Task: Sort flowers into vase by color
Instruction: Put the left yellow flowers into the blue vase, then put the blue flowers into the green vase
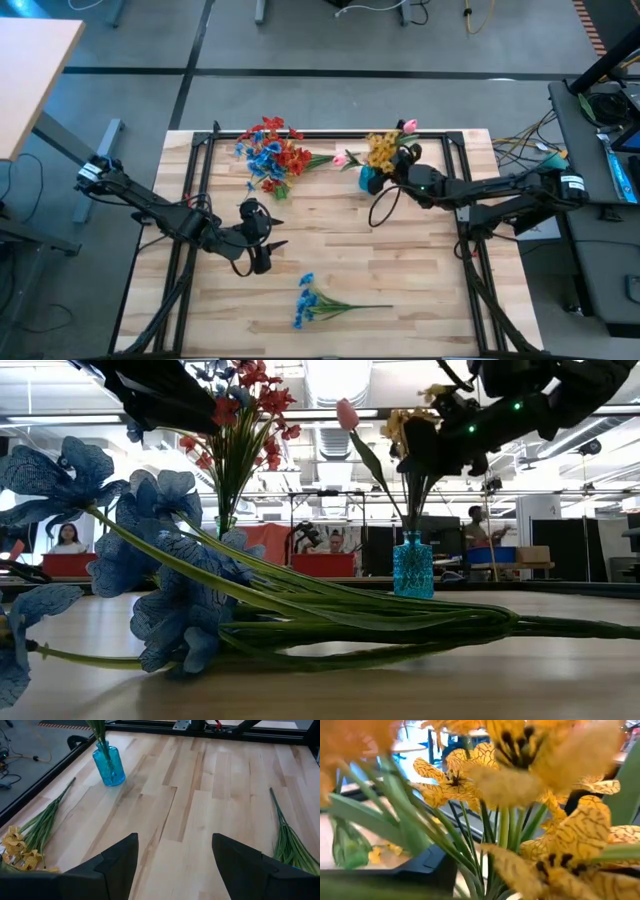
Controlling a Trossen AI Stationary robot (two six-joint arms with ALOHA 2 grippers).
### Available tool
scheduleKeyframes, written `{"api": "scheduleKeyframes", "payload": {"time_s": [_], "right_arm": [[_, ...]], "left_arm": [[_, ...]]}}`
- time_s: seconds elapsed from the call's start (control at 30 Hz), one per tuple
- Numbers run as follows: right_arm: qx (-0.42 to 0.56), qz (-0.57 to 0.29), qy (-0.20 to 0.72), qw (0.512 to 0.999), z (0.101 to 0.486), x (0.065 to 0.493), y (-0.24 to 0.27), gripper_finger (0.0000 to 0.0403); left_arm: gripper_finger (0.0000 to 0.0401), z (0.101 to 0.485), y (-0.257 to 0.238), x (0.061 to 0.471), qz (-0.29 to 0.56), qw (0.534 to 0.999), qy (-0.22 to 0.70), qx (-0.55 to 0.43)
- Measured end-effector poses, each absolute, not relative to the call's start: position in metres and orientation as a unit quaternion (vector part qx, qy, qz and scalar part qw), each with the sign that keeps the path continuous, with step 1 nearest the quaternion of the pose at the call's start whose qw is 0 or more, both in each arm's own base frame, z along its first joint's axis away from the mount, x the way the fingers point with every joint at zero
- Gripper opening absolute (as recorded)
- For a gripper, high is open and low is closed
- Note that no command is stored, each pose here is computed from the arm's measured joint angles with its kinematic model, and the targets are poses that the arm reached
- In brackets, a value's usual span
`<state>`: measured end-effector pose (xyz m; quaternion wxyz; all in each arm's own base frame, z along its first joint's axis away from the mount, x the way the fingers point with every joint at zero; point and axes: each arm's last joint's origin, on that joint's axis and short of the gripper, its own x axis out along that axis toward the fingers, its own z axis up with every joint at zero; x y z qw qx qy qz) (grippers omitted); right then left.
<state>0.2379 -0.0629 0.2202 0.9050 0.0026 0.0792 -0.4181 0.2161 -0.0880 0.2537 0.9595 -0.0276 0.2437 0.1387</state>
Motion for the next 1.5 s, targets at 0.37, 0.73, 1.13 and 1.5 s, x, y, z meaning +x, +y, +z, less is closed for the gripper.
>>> {"api": "scheduleKeyframes", "payload": {"time_s": [0.37, 0.73, 1.13, 1.5], "right_arm": [[0.017, -0.409, 0.150, 0.900, 0.221, 0.239, -0.057, 0.0338], [0.025, -0.374, 0.126, 0.919, 0.236, 0.234, -0.037, 0.0368], [0.101, -0.354, 0.132, 0.920, 0.245, 0.208, -0.018, 0.0368], [0.184, -0.323, 0.182, 0.910, 0.237, 0.192, -0.003, 0.0369]], "left_arm": [[0.0237, 0.254, -0.088, 0.216, 0.142, 0.959, 0.242, -0.042], [0.0237, 0.254, -0.088, 0.216, 0.145, 0.958, 0.240, -0.053], [0.0237, 0.252, -0.088, 0.217, 0.149, 0.957, 0.241, -0.064], [0.0237, 0.240, -0.092, 0.224, 0.160, 0.949, 0.258, -0.085]]}}
